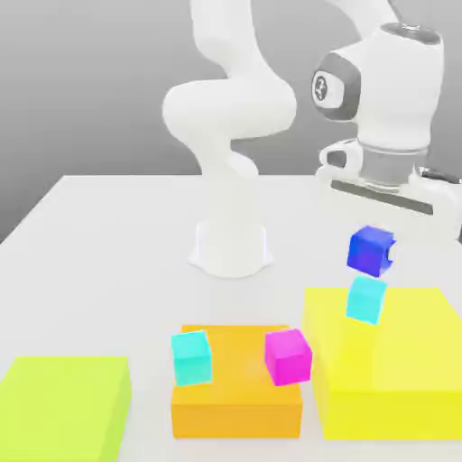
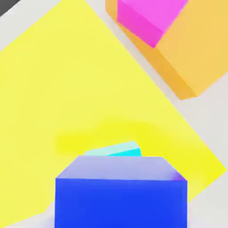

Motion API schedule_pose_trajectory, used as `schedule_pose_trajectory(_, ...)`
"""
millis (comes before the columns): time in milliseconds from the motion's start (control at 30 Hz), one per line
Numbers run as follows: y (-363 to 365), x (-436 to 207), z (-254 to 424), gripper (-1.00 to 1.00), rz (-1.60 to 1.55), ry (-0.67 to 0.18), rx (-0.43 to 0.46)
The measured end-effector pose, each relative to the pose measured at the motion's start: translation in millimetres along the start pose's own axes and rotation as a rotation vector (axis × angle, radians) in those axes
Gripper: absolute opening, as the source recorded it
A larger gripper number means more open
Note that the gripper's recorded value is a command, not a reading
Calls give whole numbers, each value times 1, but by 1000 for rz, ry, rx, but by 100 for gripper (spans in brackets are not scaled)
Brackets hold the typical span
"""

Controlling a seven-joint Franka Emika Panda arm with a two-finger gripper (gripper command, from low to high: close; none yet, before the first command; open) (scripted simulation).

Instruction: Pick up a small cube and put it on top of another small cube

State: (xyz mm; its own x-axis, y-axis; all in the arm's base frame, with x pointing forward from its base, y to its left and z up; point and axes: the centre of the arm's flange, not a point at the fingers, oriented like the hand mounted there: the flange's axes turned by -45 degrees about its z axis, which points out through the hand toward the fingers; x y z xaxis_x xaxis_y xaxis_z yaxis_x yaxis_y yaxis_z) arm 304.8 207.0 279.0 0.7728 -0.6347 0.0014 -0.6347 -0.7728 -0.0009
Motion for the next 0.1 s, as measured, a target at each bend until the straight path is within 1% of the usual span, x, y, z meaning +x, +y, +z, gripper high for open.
schedule_pose_trajectory(100, 0, 0, 0, 100, 0, 0, 0)
